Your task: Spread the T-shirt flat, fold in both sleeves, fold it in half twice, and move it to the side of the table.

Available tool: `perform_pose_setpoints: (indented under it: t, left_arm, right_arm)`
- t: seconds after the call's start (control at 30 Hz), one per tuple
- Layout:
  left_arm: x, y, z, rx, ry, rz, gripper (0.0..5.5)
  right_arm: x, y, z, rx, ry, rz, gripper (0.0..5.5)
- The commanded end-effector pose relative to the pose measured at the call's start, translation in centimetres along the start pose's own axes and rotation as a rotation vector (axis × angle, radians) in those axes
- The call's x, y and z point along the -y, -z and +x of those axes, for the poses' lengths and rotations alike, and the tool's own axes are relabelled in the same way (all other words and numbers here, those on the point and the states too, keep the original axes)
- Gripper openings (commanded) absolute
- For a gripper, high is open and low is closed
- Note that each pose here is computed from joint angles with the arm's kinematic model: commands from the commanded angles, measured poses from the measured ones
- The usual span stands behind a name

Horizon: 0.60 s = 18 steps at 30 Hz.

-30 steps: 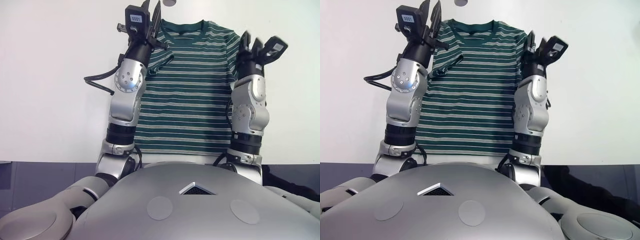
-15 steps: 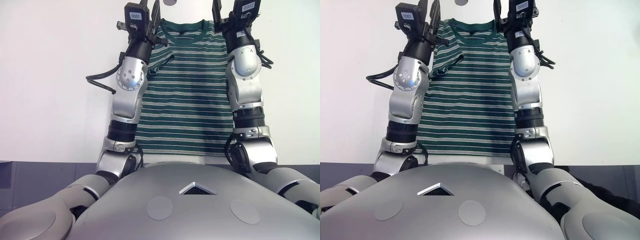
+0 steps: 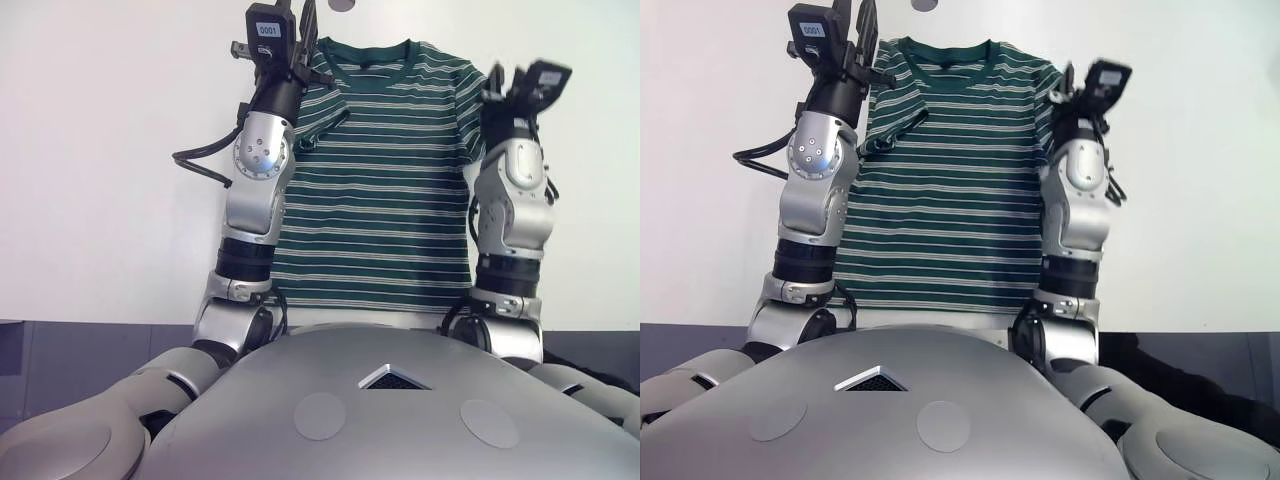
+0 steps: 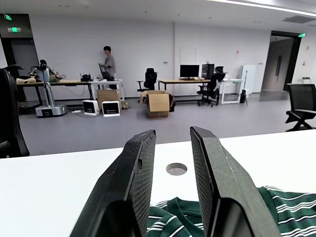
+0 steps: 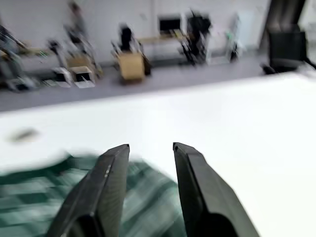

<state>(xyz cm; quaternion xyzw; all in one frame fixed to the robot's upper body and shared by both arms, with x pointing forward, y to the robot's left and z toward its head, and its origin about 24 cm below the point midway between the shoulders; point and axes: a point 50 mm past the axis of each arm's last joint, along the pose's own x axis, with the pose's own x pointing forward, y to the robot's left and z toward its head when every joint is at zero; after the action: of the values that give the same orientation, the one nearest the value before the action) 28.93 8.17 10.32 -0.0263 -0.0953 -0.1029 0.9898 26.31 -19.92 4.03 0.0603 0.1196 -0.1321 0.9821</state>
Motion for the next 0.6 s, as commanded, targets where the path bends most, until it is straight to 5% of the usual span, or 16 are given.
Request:
perform_pose_setpoints:
  t: [0.03,0.33,0.6]
  left_arm:
    - [0.2,0.0,-0.2,0.001,-0.008,-0.022,1.29]
    - [0.3,0.0,-0.3,-0.001,0.0,-0.018,1.29]
    - [0.3,0.0,-0.3,-0.004,-0.002,-0.02,1.29]
  right_arm:
    - [0.8,1.4,-0.5,-0.109,0.063,0.062,1.65]
    - [0.0,2.5,-0.4,-0.204,0.012,0.13,1.65]
    - [-0.4,1.9,-0.2,-0.159,0.011,0.13,0.07]
